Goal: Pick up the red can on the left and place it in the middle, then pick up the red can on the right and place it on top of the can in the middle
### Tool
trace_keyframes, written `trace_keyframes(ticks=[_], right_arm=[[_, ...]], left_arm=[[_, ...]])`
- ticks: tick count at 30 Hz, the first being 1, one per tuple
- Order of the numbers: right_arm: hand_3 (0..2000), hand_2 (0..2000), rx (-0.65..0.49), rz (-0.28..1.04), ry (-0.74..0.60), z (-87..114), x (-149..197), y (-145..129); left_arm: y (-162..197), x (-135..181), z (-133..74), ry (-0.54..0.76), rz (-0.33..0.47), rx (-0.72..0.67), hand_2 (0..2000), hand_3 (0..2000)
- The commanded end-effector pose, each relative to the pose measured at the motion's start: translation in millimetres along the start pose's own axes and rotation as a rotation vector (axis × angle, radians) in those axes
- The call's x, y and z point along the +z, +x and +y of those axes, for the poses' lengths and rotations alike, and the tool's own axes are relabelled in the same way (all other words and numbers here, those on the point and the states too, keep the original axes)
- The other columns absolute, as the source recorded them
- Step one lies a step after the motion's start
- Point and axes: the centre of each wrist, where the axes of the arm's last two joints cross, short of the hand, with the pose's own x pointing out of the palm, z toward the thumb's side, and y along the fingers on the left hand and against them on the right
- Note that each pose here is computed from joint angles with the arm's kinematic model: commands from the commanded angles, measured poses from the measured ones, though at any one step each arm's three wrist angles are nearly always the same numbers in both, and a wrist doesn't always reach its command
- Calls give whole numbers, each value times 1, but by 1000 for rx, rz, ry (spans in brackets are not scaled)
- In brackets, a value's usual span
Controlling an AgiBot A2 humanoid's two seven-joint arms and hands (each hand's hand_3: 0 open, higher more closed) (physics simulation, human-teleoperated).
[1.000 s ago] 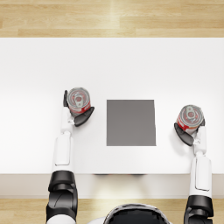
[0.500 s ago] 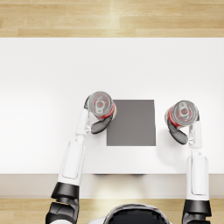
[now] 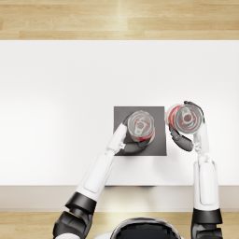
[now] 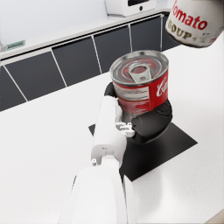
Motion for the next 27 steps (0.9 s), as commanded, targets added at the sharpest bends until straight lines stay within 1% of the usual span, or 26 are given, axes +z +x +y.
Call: trace_keyframes(ticks=[1,5,6,7,9,10,11,13,14,15,16,17,19,20,22,25,26,27], right_arm=[[1520,2000,34,-2,-73,-10,19,10],[1520,2000,43,-8,-91,-11,23,13],[1520,2000,46,-9,-92,-10,24,14],[1520,2000,46,-10,-100,-11,26,14],[1520,2000,45,-13,-109,-13,28,14],[1520,2000,47,-14,-113,-13,29,15],[1520,2000,53,-16,-118,-15,31,16],[1520,2000,59,-20,-125,-17,32,19],[1520,2000,61,-22,-131,-18,34,21],[1520,2000,69,-24,-134,-19,35,24],[1520,2000,74,-26,-146,-21,38,26],[1520,2000,88,-28,-151,-22,40,30],[1520,2000,107,-34,-167,-28,44,36],[1520,2000,122,-38,-173,-31,46,40],[1520,2000,139,-44,-186,-36,50,46],[1520,2000,168,-50,-211,-36,57,56],[1520,2000,174,-50,-176,-38,58,58],[1520,2000,157,-47,-84,-38,57,60]], left_arm=[[9,-8,11,-46,13,-30,2000,1520],[8,-21,14,-33,-6,-18,2000,1520],[8,-24,14,-44,100,-79,2000,1520],[9,-24,14,-26,15,-30,2000,1520],[10,-28,14,-30,10,-26,2000,1520],[10,-31,14,-48,105,-83,2000,1520],[12,-34,13,-48,34,-41,2000,1520],[13,-39,13,-69,30,-39,2000,1520],[12,-42,12,-84,116,-89,2000,1520],[12,-43,12,-77,46,-35,2000,1520],[11,-43,12,-71,43,-24,639,1193],[11,-44,11,-70,37,-22,0,867],[11,-45,11,-68,26,-30,0,213],[11,-42,8,-46,19,-30,0,0],[8,-32,1,4,0,-1,0,0],[-12,-2,-27,94,-47,91,0,0],[-21,8,-37,129,-61,134,0,0],[-30,16,-45,157,-71,171,0,0]])
